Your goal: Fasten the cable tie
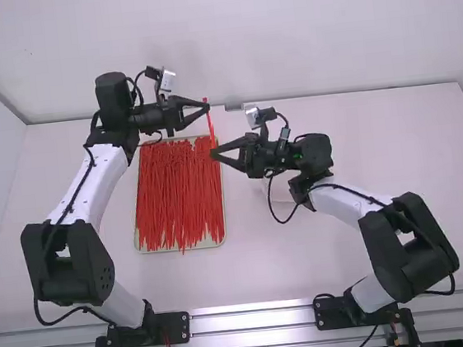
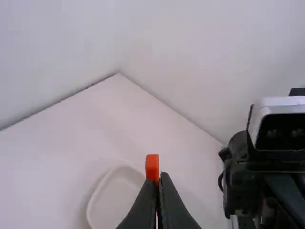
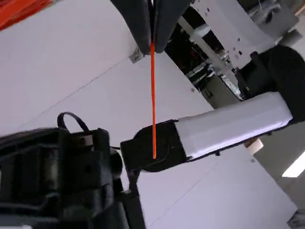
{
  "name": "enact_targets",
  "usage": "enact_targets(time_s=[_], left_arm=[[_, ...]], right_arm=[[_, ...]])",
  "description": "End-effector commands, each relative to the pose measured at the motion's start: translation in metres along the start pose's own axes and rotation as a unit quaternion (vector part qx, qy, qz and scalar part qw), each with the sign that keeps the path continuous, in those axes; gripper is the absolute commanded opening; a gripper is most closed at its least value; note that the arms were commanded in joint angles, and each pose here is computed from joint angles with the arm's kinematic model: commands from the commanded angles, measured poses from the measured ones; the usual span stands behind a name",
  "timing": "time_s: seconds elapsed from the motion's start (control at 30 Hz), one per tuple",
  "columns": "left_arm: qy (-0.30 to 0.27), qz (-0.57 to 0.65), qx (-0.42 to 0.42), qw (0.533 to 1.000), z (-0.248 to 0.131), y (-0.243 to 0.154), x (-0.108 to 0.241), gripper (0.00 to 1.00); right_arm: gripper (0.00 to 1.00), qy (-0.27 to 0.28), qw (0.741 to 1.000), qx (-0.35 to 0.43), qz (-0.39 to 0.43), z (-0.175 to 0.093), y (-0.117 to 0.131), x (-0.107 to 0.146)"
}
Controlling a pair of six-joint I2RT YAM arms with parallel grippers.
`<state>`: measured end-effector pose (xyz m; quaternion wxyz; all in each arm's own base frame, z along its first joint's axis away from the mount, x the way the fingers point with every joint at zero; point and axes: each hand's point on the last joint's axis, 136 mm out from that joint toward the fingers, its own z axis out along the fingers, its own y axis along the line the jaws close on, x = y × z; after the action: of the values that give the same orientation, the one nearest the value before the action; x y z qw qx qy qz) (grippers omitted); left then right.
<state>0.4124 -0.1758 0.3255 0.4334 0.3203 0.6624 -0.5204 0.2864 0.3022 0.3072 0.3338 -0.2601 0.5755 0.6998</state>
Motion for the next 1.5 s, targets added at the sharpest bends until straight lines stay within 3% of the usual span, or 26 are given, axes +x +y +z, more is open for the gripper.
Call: enact_targets(time_s=[0.0,0.53,1.47], left_arm=[[-0.001,0.092,0.063,0.994,-0.002,-0.026,-0.009,0.01],[-0.009,0.211,0.120,0.970,-0.006,-0.045,-0.001,0.01],[-0.030,0.342,0.144,0.928,-0.003,-0.056,-0.003,0.01]], right_arm=[[0.00,-0.015,1.000,0.003,0.005,0.006,0.000,-0.009],[0.00,-0.045,0.998,0.039,0.032,0.002,-0.018,-0.017],[0.00,-0.057,0.993,0.050,0.088,0.007,-0.023,-0.017]])
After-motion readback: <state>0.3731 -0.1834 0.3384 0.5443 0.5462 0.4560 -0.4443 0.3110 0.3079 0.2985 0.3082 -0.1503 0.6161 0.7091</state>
